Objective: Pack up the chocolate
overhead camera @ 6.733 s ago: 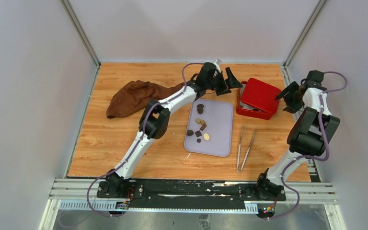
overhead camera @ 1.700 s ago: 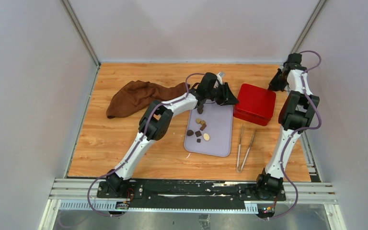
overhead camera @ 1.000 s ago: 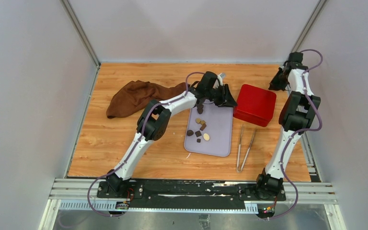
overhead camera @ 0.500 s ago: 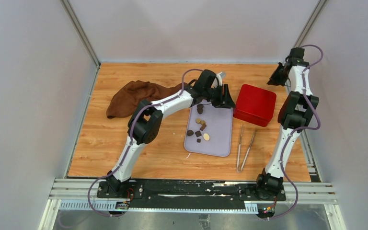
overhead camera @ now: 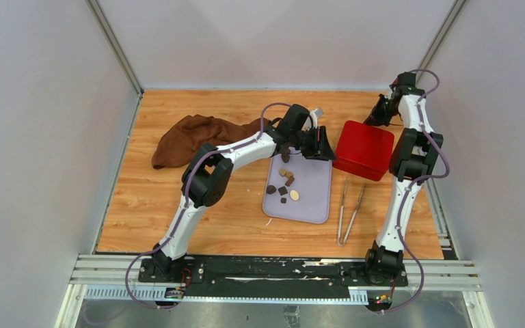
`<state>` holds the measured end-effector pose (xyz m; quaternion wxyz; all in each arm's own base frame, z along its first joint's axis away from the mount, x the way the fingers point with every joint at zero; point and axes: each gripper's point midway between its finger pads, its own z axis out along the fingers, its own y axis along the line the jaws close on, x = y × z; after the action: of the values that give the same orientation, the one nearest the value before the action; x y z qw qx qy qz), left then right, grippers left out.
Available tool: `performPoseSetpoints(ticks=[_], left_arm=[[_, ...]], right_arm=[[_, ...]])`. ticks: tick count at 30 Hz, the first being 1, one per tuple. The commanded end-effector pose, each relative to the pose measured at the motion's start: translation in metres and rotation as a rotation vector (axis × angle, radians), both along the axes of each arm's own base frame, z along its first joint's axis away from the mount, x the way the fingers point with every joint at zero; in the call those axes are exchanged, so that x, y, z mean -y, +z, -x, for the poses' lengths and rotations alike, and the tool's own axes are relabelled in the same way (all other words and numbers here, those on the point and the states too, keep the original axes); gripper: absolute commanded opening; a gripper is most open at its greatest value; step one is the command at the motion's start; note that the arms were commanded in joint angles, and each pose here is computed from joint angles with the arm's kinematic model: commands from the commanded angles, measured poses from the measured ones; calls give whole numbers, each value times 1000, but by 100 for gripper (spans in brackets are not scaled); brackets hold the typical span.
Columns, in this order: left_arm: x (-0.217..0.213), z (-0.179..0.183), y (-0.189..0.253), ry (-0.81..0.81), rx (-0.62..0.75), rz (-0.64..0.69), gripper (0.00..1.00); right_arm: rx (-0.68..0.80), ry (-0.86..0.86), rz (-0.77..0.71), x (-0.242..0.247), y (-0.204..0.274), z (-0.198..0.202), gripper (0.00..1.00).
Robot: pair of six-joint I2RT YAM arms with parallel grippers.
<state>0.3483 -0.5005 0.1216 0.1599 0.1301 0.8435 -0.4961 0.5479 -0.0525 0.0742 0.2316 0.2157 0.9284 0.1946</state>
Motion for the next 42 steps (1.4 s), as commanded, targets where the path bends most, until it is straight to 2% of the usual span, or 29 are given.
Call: performPoseSetpoints(ticks=[1, 12, 16, 19, 22, 27, 33, 38, 42], left_arm=[[2, 0, 9, -12, 28, 14, 45], [3, -1, 3, -8, 13, 10, 48], [3, 0, 2, -9, 10, 5, 55], [4, 0, 3, -7, 19, -5, 61], [5, 0, 0, 0, 26, -53, 64], [9, 4, -13, 45, 16, -138, 72], [15, 3, -18, 134, -10, -169, 74], [19, -2, -21, 176, -30, -176, 78], [24, -3, -24, 191, -60, -157, 79]], right_arm=[[-26, 39, -36, -9, 6, 18, 1], [-37, 53, -47, -14, 9, 30, 0], [-1, 41, -37, -10, 26, 25, 1], [23, -13, 5, 6, 42, 23, 10], [28, -105, 87, 37, 54, 27, 18], [-53, -232, 175, 83, 45, 54, 40], [-161, -322, 192, 109, 28, 83, 45], [-221, -285, 130, 101, 11, 84, 54], [-233, -269, 74, 92, 3, 81, 55]])
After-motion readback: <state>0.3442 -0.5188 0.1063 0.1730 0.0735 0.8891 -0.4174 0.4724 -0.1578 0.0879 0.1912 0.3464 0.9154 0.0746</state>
